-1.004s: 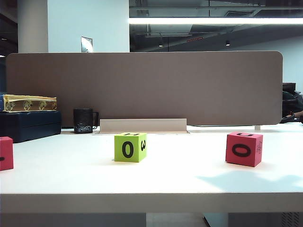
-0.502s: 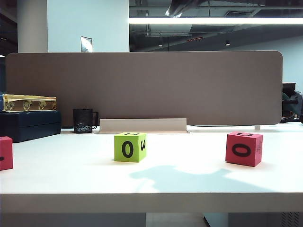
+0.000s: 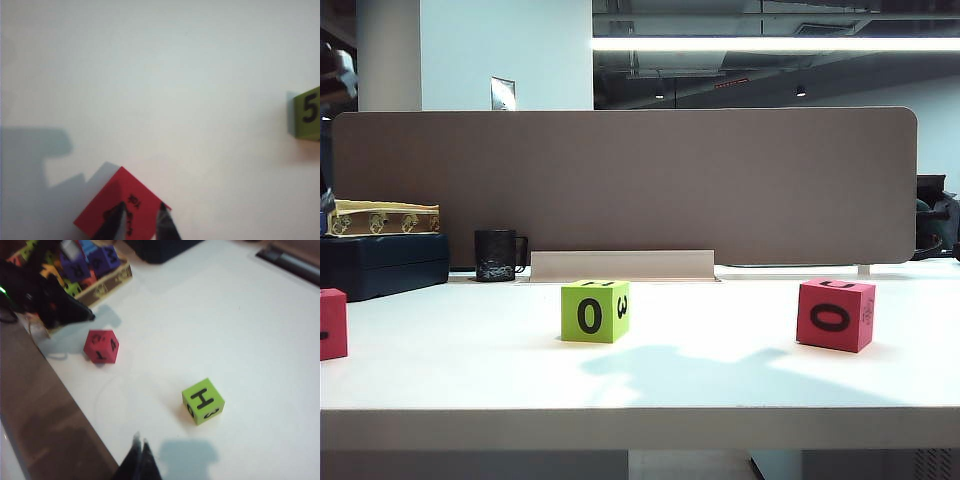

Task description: Select the appropriate blocks from the scattered letter blocks on the table and arrange them in a row to spell out "THU".

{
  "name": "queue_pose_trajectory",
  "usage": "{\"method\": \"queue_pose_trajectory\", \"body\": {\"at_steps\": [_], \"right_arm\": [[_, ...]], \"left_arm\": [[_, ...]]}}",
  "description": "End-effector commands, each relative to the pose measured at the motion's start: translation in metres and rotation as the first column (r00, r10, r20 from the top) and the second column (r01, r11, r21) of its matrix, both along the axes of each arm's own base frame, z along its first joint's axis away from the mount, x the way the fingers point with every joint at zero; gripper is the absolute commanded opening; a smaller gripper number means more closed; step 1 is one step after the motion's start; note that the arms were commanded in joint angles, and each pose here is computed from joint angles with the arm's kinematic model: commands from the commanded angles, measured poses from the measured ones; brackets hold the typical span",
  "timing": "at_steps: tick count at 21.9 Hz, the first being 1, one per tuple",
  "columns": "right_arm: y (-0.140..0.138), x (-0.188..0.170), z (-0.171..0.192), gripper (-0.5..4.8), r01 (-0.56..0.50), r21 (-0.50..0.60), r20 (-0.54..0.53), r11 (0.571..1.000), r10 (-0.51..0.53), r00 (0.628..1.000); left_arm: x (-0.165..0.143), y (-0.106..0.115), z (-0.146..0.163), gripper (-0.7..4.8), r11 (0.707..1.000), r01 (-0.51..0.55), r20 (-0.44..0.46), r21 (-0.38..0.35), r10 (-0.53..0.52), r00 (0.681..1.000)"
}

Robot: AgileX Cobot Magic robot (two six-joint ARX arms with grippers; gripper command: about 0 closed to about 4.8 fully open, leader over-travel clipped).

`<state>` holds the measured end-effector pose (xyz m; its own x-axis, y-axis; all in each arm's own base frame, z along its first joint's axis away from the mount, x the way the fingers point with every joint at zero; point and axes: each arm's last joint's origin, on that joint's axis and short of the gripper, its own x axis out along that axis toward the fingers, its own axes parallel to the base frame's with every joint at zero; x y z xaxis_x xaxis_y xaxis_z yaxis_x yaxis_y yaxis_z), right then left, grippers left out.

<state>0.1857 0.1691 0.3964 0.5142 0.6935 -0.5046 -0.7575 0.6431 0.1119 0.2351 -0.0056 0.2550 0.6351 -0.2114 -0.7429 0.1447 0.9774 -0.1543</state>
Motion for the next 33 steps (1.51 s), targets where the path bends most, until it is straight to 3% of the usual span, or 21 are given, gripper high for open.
{"method": "queue_pose_trajectory", "body": {"at_steps": [1, 4, 6, 7, 8, 9, 16, 22, 29, 33], "right_arm": [[-0.001, -0.001, 0.004, -0.05, 0.000, 0.001, 0.014, 1.000, 0.000, 1.000], [-0.002, -0.002, 0.001, -0.05, -0.002, -0.038, 0.016, 0.999, 0.003, 1.000], [-0.001, -0.001, -0.001, -0.05, -0.006, -0.052, 0.013, 0.999, 0.007, 1.000], [-0.001, 0.000, -0.001, -0.05, -0.006, -0.054, 0.010, 0.998, 0.007, 1.000], [0.000, 0.001, -0.003, -0.05, -0.006, -0.058, 0.005, 0.998, 0.007, 1.000], [0.001, 0.002, -0.004, -0.05, -0.007, -0.062, 0.001, 0.998, 0.007, 1.000], [0.005, 0.006, -0.009, -0.05, -0.010, -0.079, -0.017, 0.997, 0.009, 1.000], [0.007, 0.008, -0.012, -0.05, -0.011, -0.087, -0.026, 0.996, 0.009, 1.000], [0.007, 0.008, -0.012, -0.05, -0.012, -0.091, -0.032, 0.996, 0.009, 0.999], [0.007, 0.008, -0.012, -0.05, -0.011, -0.092, -0.031, 0.996, 0.008, 0.999]], "left_arm": [[0.006, 0.002, -0.008, 1.24, 0.997, -0.006, -0.045, 0.081, 0.010, 0.999], [0.012, 0.003, -0.022, 1.37, 0.993, 0.032, -0.120, 0.114, -0.018, 0.993], [0.013, 0.002, -0.028, 1.94, 0.992, 0.045, -0.162, 0.119, -0.025, 0.986], [0.014, 0.002, -0.031, 2.68, 0.991, 0.057, -0.182, 0.124, -0.034, 0.983], [0.014, 0.002, -0.035, 3.83, 0.990, 0.061, -0.207, 0.126, -0.034, 0.978], [0.014, 0.002, -0.035, 4.06, 0.990, 0.062, -0.213, 0.126, -0.034, 0.976], [0.014, 0.002, -0.035, 4.08, 0.990, 0.064, -0.216, 0.126, -0.036, 0.976], [0.015, -0.001, -0.036, 4.08, 0.980, 0.130, -0.214, 0.153, -0.095, 0.972], [0.013, -0.016, -0.048, 4.08, 0.967, 0.185, -0.308, 0.178, -0.124, 0.943], [0.016, -0.020, -0.047, 4.07, 0.973, 0.167, -0.283, 0.156, -0.118, 0.952]]}}
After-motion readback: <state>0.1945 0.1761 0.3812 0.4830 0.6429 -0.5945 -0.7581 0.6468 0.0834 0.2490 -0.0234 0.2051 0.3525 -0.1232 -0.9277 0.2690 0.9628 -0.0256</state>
